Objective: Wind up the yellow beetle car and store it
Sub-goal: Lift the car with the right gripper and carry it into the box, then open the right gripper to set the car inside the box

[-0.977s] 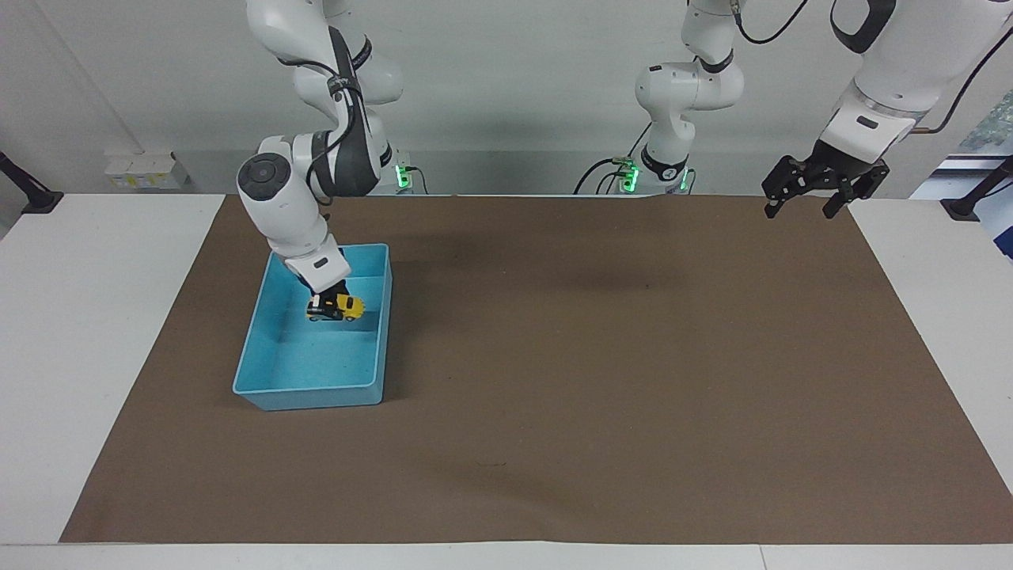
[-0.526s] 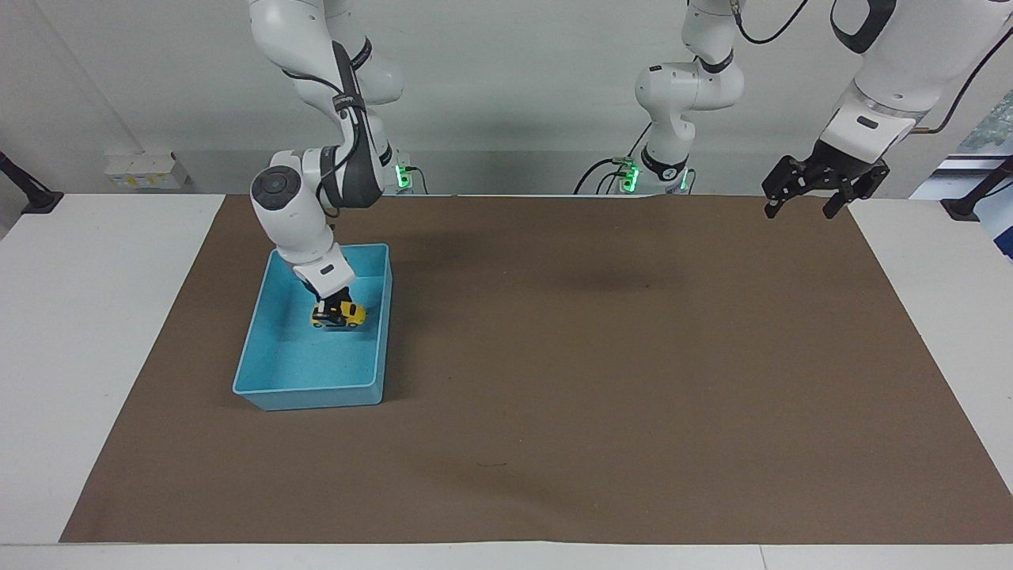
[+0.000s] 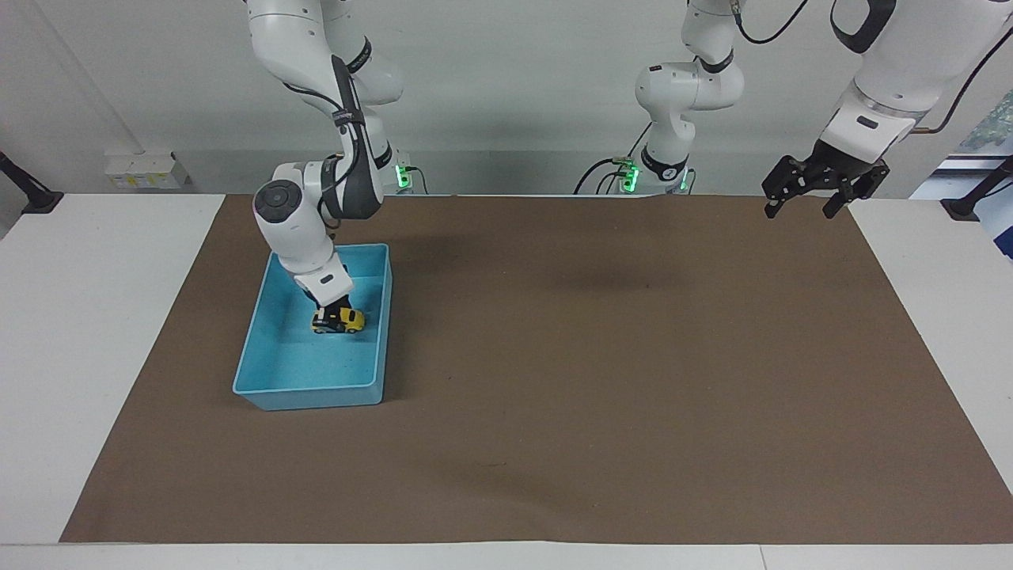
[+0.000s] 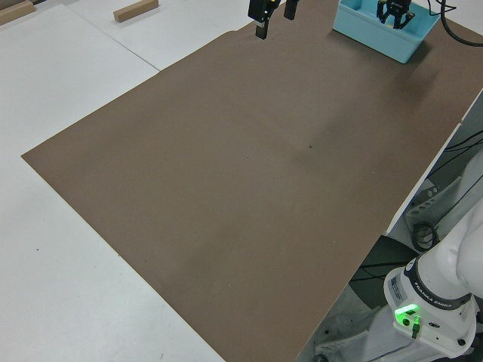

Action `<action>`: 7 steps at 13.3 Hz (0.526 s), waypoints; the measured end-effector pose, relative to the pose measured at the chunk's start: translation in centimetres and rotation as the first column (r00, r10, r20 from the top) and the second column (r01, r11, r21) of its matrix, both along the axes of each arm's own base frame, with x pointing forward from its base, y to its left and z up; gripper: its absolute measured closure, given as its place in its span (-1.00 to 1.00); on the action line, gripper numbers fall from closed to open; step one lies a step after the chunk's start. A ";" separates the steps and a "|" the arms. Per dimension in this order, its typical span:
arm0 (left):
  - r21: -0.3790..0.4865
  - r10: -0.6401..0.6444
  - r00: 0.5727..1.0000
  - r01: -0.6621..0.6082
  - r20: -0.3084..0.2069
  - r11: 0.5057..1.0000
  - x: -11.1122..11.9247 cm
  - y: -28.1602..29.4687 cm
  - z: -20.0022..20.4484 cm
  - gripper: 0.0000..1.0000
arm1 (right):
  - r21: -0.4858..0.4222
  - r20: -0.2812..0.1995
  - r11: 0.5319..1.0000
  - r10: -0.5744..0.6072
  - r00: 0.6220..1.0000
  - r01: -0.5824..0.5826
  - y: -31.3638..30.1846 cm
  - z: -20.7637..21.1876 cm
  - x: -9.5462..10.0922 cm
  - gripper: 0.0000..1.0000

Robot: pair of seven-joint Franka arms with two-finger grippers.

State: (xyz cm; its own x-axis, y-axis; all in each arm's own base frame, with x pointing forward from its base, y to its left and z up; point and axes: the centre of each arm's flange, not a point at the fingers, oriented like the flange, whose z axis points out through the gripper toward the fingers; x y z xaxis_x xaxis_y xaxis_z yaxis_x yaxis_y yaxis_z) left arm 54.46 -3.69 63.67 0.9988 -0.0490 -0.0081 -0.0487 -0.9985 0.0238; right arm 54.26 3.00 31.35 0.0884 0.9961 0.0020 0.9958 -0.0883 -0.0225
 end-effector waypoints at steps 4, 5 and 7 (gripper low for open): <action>0.000 0.000 1.000 0.000 0.000 1.000 0.0 0.0 0.0 -1.00 | 0.001 0.011 1.000 0.001 1.000 -0.001 0.2 1.5 0.9 -1.00; 0.000 0.000 1.000 0.000 0.000 1.000 0.0 0.0 0.0 -1.00 | 0.001 0.002 1.000 -0.003 1.000 0.003 0.2 2.4 1.2 -1.00; 0.000 0.000 1.000 0.000 0.000 1.000 0.0 0.0 0.0 -1.00 | 0.000 -0.006 1.000 -0.023 1.000 0.023 0.2 5.1 2.1 -1.00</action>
